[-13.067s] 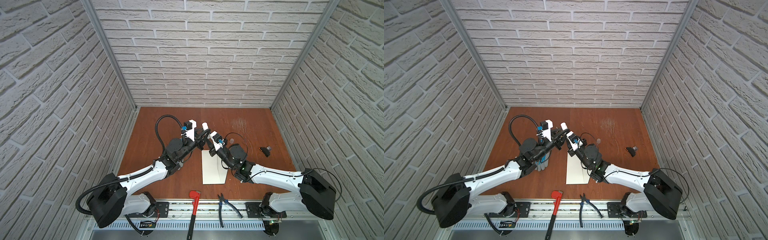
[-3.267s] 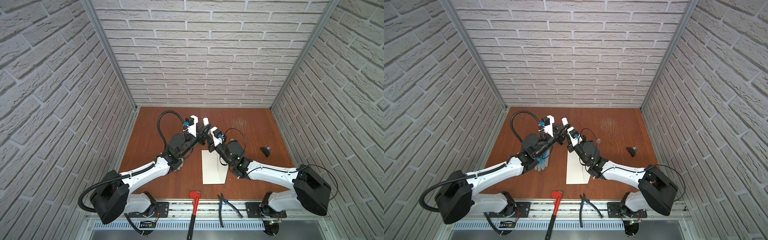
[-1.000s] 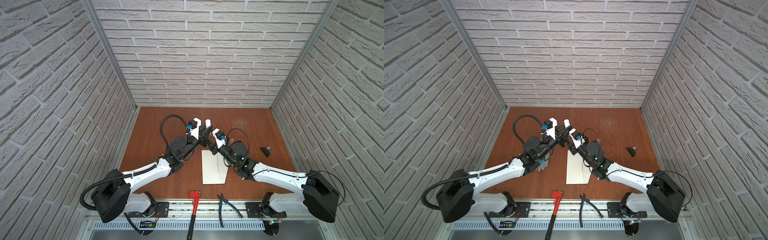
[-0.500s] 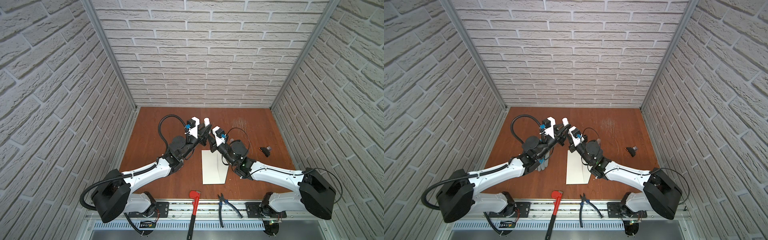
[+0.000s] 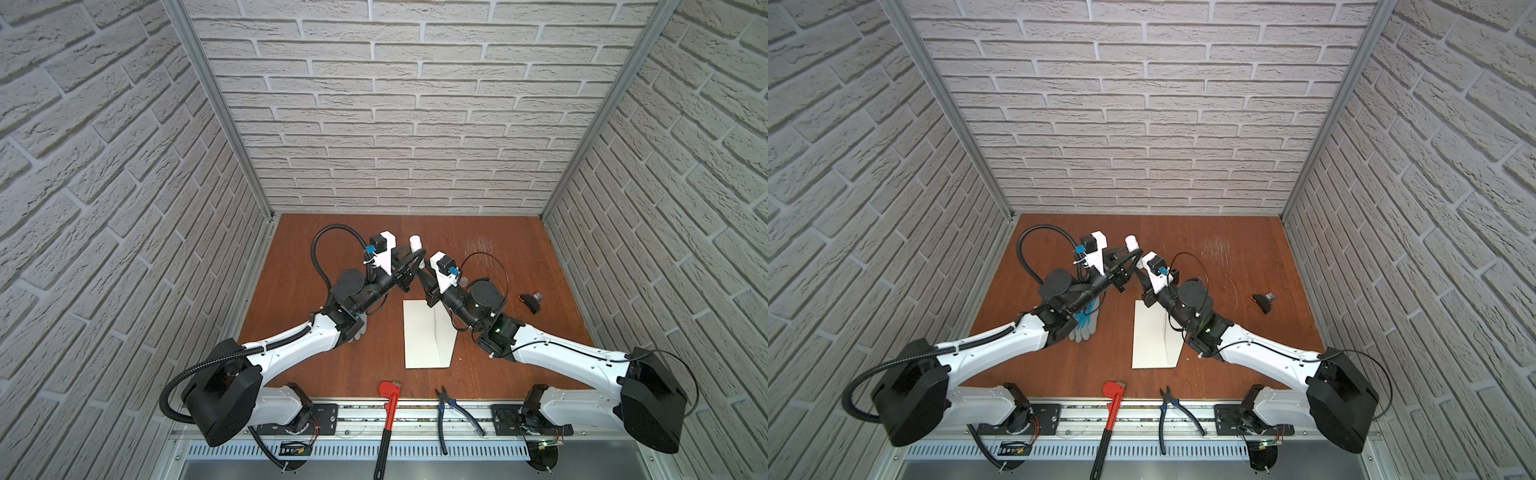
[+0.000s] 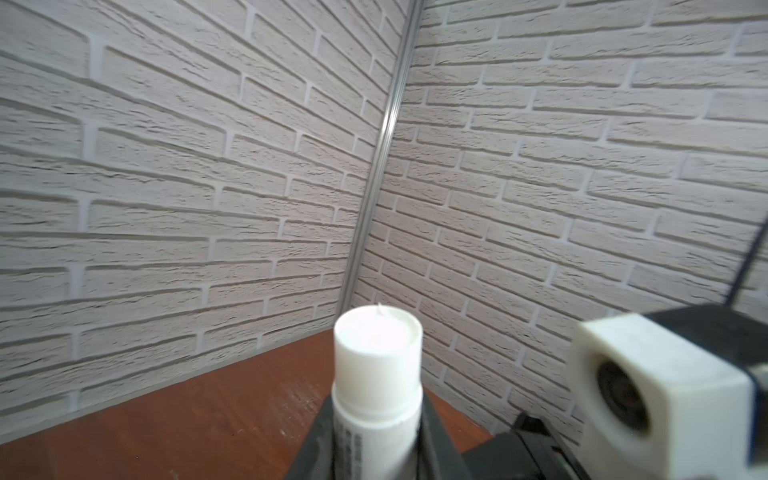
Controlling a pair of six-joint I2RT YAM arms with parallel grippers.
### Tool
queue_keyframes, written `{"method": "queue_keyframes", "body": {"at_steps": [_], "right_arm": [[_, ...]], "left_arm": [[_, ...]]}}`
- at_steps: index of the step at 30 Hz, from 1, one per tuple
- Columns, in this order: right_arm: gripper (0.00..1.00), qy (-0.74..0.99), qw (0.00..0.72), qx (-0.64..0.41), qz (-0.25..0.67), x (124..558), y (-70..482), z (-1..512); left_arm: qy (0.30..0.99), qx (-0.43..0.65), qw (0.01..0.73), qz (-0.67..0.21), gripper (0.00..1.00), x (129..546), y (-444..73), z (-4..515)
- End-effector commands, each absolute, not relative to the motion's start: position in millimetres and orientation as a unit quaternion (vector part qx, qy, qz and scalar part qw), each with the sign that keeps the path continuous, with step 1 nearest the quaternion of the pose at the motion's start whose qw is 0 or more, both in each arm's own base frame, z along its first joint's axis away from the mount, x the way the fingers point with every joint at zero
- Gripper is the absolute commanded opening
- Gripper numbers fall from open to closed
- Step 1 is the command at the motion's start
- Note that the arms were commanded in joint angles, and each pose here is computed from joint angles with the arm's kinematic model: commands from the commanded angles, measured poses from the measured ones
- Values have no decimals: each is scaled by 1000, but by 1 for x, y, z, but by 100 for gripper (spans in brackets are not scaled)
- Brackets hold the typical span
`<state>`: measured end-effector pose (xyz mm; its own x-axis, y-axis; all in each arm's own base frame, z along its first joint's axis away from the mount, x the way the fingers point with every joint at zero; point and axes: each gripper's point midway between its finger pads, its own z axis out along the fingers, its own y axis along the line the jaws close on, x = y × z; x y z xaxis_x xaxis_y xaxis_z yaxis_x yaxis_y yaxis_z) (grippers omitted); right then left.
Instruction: Place the letter into the envelope and seal it
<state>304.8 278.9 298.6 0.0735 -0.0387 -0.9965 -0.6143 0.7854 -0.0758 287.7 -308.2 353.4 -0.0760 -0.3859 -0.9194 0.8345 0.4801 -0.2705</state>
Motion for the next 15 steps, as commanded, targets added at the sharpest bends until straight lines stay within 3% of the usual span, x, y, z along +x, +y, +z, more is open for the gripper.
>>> {"method": "queue_keyframes", "body": {"at_steps": [1,7,15], "right_arm": [[6,591,669,-320,317,260,302,343],[6,577,586,-383,422,216,309,357],[6,591,514,-381,491,208,298,363]], "left_arm": [[502,253,591,-579,0,266,-307,365],[451,324,513,-654,0,233,-310,370],[438,351,501,-659,0,218,-309,375]]}}
